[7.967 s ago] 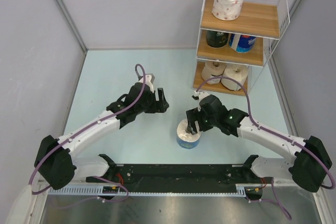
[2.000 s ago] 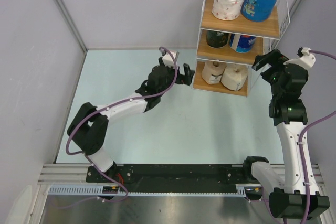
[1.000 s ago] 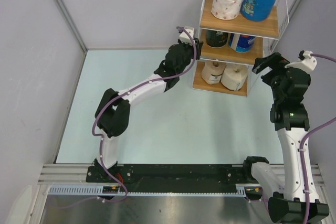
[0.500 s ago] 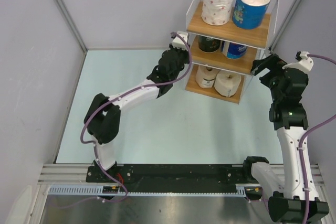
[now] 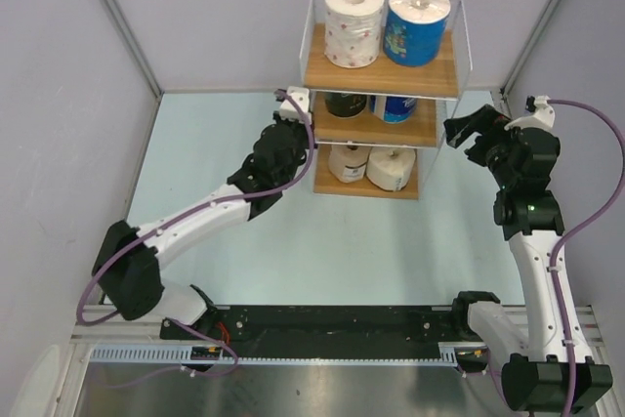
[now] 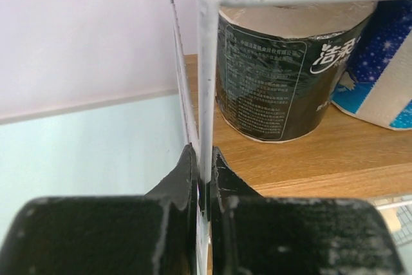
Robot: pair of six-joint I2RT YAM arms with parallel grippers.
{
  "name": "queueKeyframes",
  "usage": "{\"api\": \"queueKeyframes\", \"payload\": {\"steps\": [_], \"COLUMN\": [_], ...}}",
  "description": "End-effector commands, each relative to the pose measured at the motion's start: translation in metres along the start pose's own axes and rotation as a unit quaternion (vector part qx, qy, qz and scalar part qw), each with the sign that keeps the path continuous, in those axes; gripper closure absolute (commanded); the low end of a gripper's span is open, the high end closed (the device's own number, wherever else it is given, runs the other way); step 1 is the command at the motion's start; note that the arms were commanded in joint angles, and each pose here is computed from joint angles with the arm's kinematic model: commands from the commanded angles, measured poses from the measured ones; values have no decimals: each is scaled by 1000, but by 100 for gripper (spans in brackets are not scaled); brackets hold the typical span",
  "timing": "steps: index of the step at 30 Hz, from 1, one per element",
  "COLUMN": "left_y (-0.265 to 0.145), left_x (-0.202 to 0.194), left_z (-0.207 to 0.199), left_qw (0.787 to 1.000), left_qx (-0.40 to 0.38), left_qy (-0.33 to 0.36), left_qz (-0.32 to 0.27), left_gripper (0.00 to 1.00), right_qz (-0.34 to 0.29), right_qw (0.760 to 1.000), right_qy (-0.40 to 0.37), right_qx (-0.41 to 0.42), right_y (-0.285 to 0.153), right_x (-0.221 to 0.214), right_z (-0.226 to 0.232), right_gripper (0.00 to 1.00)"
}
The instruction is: Place and organize the paper towels onto the shelf
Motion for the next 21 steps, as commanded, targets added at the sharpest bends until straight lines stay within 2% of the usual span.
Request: {"api": "queueKeyframes", "payload": {"steps": [1, 7, 12, 15, 16, 18, 19, 21], "left_y": [-49, -85, -113, -125, -127, -132, -134, -137], "left_x": [34, 16, 17, 13, 7, 9, 8, 9], "left_z": [58, 82, 97, 100, 97, 95, 92, 80], "left_qw": [996, 993, 991, 991, 992, 993, 994, 996], "left_qx": [78, 107, 118, 112, 102, 88, 74, 33], "left_qy": [-38, -38, -57, -69, -69, -75, -76, -78], "left_qz": [-28, 1, 1, 3, 10, 8, 9, 7], "left_gripper": [100, 100, 99, 82, 70, 55, 43, 34], "right_qz": [-5, 37, 85, 116, 123, 145, 152, 165], "right_qw": [1000, 998, 989, 979, 976, 962, 956, 940], "right_qy": [2, -19, -41, -60, -66, -79, -83, -97], "right_qx": [-7, 45, 112, 156, 170, 217, 235, 284], "right_y": [10, 8, -5, -19, -24, -38, -44, -63], "right_x": [0, -18, -40, -55, -58, -67, -70, -73], "right_z": [-8, 10, 37, 54, 59, 73, 79, 92], "right_gripper": [0, 0, 0, 0, 0, 0, 0, 1]}}
Point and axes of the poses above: each gripper's point midway between its finger pads, its own y axis out along the fingers, its own z axis along the line the jaws close on, x = y × z, the point moved 1 cm from there along -y, back along the fingers, and after that the axes turned 6 degrees about y, right-handed, at the moved point
